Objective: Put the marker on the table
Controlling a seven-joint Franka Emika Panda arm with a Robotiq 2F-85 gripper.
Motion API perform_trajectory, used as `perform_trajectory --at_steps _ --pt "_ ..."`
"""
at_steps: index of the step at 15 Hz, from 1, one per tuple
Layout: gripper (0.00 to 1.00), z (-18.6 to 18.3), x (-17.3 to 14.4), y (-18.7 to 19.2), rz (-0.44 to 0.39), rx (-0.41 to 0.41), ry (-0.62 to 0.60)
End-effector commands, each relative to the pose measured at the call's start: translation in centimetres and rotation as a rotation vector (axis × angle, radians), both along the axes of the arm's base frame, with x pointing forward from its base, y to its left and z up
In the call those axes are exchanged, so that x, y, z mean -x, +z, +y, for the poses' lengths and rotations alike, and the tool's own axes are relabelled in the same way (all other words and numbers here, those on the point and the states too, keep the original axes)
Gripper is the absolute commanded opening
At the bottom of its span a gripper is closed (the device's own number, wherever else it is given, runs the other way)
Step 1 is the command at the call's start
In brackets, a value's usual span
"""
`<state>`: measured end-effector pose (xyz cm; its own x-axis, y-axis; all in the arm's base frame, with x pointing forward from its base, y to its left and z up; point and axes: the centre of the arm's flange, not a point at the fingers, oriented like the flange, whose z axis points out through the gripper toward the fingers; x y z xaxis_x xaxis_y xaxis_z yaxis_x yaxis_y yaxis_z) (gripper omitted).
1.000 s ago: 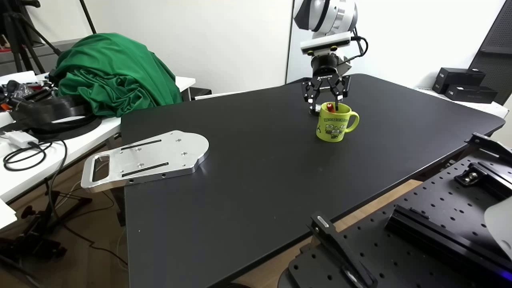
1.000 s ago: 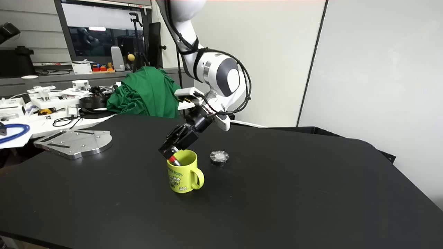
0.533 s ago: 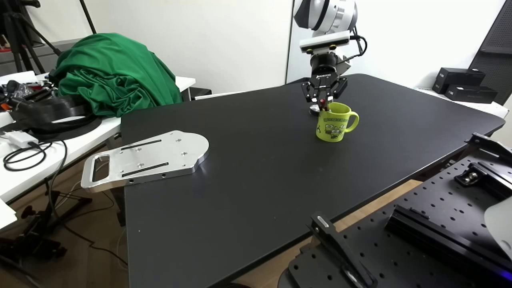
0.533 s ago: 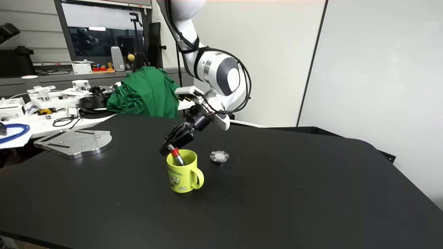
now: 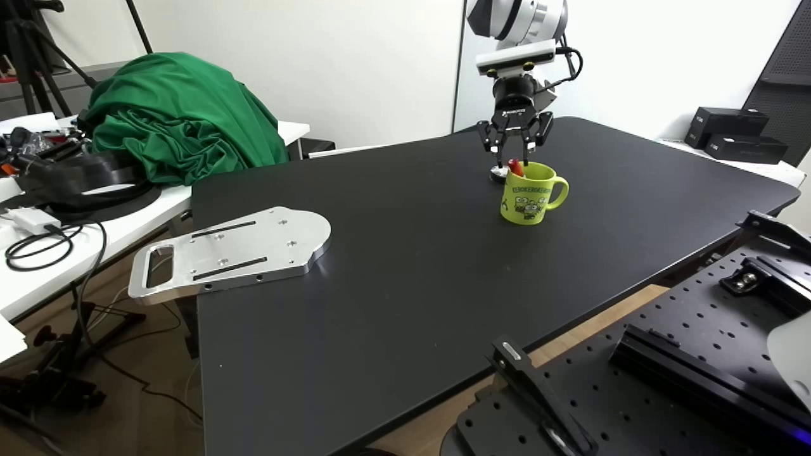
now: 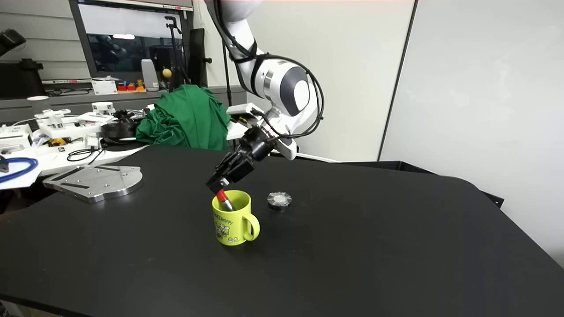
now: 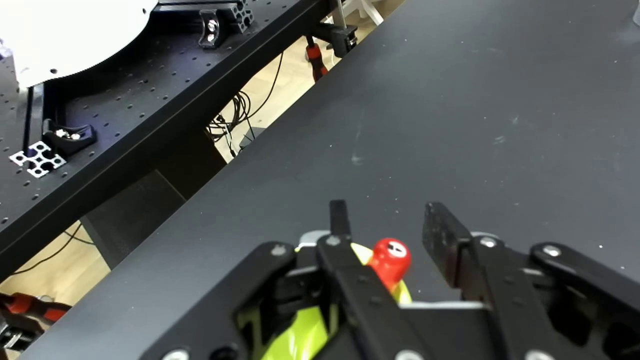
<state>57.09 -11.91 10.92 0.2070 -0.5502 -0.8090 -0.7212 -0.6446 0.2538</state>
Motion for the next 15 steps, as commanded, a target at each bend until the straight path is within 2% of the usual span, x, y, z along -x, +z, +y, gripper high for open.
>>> perform_trajectory --at_steps 1,2,5,7,11,15 --pt "0.22 -1.0 -0.9 1.3 -0.004 0.013 -0.024" --pt "0.21 -1.2 -0.9 1.4 -0.007 0.017 -0.027" --pt "0.01 -1.7 -1.0 1.5 -0.013 0.022 -0.035" --pt "0.05 -1.9 -1.1 1.7 -0.016 0.023 -0.038" --pt "0.05 -2.1 -1.3 2.6 -0.026 0.016 -0.045" --pt "0.05 -1.8 -1.9 6.1 -0.066 -0.015 -0.065"
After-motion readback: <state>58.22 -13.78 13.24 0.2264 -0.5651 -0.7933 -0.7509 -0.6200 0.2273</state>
